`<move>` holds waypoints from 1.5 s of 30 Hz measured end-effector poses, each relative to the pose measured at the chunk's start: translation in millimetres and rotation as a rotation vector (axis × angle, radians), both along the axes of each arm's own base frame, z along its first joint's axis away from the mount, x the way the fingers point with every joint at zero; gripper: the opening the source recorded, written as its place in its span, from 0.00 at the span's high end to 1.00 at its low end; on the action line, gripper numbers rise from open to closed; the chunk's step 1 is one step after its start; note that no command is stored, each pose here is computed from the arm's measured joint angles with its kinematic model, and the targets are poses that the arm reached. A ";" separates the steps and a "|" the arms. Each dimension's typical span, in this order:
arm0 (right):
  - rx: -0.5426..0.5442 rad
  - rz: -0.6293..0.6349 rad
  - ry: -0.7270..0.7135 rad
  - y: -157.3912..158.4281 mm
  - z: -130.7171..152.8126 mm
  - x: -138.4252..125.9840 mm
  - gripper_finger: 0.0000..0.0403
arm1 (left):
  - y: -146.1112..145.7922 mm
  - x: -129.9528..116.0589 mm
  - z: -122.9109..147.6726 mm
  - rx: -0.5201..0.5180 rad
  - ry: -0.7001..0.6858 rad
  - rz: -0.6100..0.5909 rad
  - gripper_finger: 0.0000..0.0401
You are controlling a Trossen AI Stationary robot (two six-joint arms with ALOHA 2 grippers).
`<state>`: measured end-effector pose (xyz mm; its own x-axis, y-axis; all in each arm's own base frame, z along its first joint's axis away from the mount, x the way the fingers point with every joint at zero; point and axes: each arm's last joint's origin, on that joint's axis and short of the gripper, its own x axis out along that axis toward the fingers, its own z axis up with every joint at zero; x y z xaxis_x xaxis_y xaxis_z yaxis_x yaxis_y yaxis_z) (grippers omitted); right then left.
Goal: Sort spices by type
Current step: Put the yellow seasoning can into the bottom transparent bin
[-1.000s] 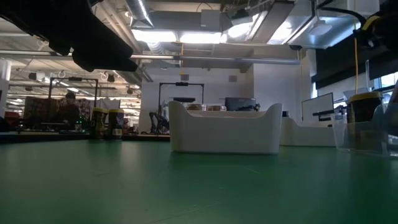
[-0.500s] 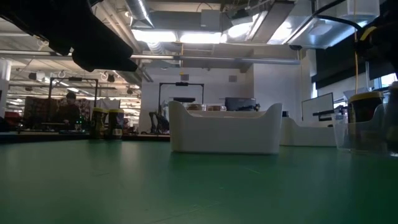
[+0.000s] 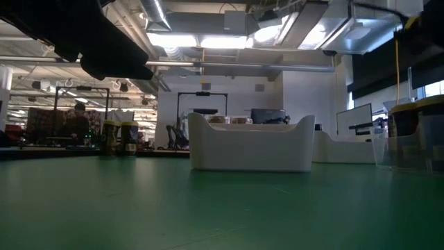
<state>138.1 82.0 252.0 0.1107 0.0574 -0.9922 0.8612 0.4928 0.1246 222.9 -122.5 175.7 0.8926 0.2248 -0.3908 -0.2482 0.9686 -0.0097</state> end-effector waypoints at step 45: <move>-1.049 0.674 -0.418 53.8 -11.2 101.1 0.28 | 143.5 41.3 88.9 0.150 0.350 0.526 0.28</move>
<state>239.2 135.7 240.8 0.6714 -0.5503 -0.4964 0.3999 0.8330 -0.3825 264.3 21.0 264.7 0.4736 0.6721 -0.5692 -0.6537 0.7014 0.2842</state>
